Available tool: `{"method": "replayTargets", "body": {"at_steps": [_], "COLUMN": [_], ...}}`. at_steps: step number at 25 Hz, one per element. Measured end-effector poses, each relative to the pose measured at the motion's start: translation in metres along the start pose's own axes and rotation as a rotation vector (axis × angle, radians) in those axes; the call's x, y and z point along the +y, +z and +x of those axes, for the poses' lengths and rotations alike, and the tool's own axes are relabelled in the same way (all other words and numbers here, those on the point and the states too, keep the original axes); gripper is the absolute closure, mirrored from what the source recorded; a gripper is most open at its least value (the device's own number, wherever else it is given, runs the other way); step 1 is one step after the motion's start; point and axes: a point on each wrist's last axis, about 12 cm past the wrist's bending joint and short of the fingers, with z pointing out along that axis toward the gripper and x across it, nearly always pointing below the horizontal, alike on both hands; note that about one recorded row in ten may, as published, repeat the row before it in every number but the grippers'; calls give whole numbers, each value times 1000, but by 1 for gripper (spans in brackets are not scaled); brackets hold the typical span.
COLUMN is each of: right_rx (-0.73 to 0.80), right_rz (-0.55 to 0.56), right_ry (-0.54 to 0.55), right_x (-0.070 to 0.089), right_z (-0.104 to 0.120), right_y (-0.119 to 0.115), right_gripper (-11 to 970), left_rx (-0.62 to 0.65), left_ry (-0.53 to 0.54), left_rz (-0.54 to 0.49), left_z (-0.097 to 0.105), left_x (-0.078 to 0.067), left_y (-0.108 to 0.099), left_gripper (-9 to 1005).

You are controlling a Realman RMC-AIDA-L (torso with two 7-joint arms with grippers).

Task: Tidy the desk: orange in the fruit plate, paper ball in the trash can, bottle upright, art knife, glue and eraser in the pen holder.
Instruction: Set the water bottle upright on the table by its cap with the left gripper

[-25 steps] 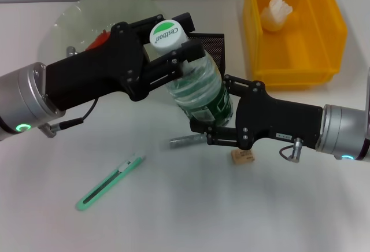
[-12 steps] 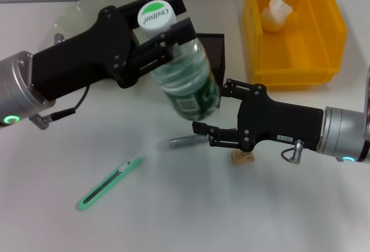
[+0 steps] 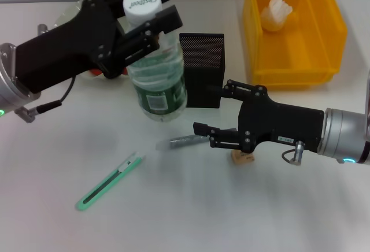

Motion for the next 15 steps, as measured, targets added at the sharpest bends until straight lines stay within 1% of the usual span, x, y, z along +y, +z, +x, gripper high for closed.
{"method": "replayTargets", "body": {"at_steps": [6,10,11,12,15], "right_rx": [-3,-7,-11,-11,-16], "right_rz": [19,24,32,32,44], "right_ry": [11,16,19,19,21], "right_x": [1,1,1,1,0], "right_z": [3,3,3,3,3], "right_y": [-5,-7,-9,-9,-10], "right_gripper": [192,192,192,192,192], "left_rx": [42,100,119,119,144], "left_ry": [35,69,78,78,102], "left_rz": [-91,-194,-236,-236,-281], "left_z": [-2,-2,-1,-1,2], "left_x": [9,16,19,19,21], "left_y": [-13,-28,-34,-34,-41], "left_gripper": [546,546,546,546,546]}}
